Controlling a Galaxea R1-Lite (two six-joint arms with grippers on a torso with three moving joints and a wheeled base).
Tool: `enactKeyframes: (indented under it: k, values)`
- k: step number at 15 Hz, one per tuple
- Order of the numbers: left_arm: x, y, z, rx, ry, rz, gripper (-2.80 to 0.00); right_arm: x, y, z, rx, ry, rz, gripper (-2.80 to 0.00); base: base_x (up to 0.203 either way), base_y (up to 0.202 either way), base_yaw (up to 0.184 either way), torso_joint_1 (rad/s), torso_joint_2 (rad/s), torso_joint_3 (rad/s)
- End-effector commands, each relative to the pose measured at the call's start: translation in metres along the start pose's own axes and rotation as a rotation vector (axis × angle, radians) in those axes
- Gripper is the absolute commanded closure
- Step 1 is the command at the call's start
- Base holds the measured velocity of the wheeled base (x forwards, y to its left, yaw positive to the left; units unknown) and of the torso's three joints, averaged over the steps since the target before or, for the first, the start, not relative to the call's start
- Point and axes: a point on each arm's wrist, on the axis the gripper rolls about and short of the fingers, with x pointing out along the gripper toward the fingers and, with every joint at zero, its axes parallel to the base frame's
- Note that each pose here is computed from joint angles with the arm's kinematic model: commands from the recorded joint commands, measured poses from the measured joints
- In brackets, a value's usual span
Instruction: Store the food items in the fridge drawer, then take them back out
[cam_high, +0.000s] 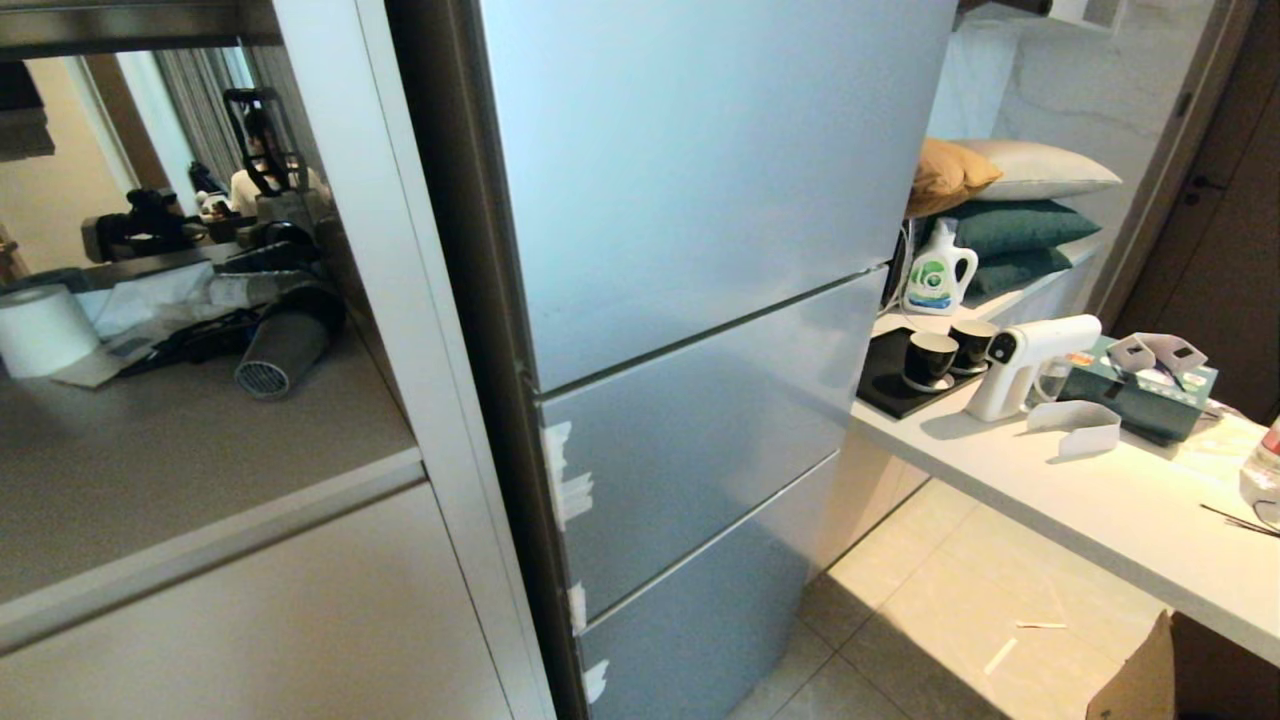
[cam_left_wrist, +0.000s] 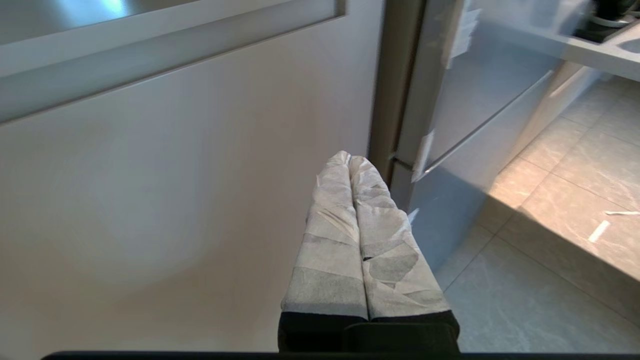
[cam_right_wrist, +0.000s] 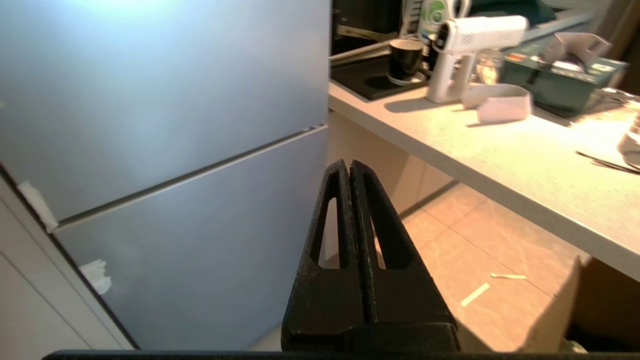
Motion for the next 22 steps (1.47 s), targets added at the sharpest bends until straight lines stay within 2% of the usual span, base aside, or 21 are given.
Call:
enactKeyframes:
  k: [1, 12, 22]
  values:
    - [0.0001, 0.0000, 0.0000, -0.002, 0.002, 0.002, 0.00, 0.0016, -0.0001, -0.0086, 0.000, 0.028, 0.000, 0.00, 0.000, 0.000, 0.000, 0.000, 0.00, 0.000]
    - [0.0001, 0.0000, 0.0000, -0.002, 0.002, 0.002, 0.00, 0.0016, -0.0002, -0.0086, 0.003, 0.028, -0.002, 0.00, 0.000, 0.000, 0.000, -0.076, 0.17, 0.085]
    - [0.0001, 0.0000, 0.0000, -0.002, 0.002, 0.002, 0.00, 0.0016, -0.0001, -0.0086, 0.003, 0.028, -0.003, 0.00, 0.000, 0.000, 0.000, -0.133, 0.30, 0.161]
